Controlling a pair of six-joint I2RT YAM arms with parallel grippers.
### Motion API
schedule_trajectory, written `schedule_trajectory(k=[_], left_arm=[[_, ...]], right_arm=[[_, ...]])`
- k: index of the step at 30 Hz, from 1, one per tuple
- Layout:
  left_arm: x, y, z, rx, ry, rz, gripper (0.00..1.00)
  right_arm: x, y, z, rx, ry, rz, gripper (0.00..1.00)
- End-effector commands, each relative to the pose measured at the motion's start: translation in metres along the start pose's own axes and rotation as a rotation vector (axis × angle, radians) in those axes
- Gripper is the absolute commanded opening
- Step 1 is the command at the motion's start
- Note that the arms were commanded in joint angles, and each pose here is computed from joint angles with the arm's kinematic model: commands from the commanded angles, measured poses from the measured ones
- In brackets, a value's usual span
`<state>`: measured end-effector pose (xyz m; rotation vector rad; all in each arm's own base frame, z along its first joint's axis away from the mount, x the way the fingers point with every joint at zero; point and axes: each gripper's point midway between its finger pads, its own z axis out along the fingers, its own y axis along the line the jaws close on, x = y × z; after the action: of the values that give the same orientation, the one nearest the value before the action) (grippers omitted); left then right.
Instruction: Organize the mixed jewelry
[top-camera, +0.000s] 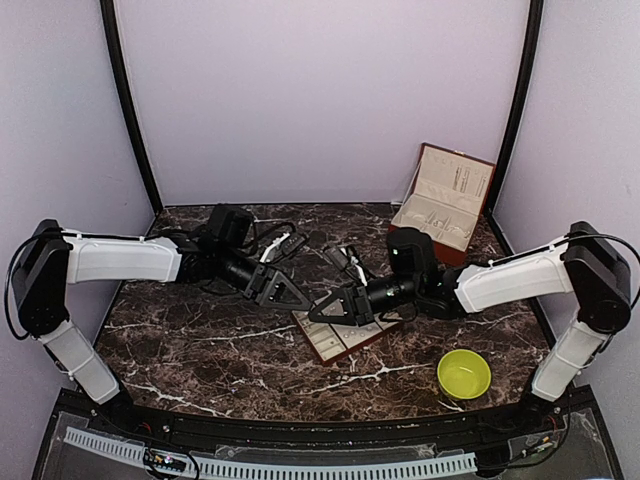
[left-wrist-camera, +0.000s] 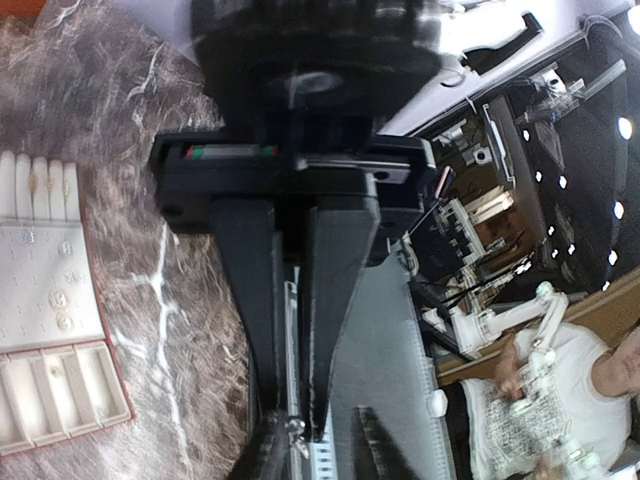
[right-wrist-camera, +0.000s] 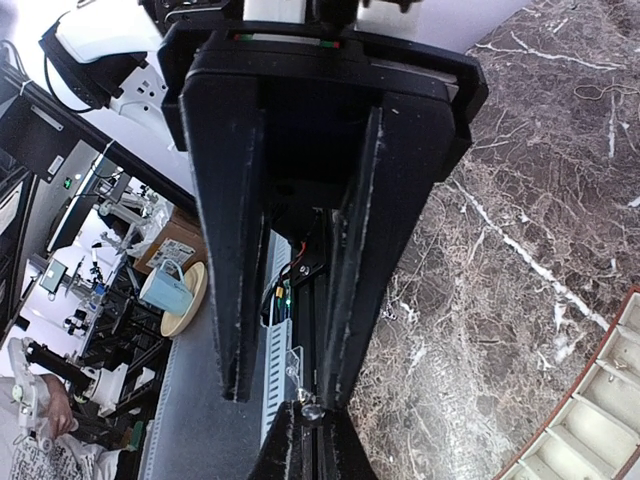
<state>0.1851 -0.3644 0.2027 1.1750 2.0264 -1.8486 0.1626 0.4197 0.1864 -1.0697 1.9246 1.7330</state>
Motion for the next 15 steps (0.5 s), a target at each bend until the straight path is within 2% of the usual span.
schedule_trajectory(k=[1, 4, 8, 15], left_arm=[[-0.007, -0.016, -0.003, 0.009, -0.021, 0.079, 0.34], [-0.01, -0.016, -0.005, -0.011, -0.037, 0.104, 0.47], [-0.016, -0.013, -0.01, -0.088, -0.082, 0.187, 0.57], [-0.034, -0.016, -0.029, -0.284, -0.2, 0.483, 0.58]], right_arm=[[-0.01, 0.004, -0.002, -0.015, -0.042, -0.028, 0.01], [-0.011, 0.004, -0.006, -0.015, -0.057, -0.021, 0.01], [-0.013, 0.004, -0.011, -0.012, -0.068, -0.017, 0.01], [-0.018, 0.008, -0.022, -0.008, -0.093, -0.01, 0.01]])
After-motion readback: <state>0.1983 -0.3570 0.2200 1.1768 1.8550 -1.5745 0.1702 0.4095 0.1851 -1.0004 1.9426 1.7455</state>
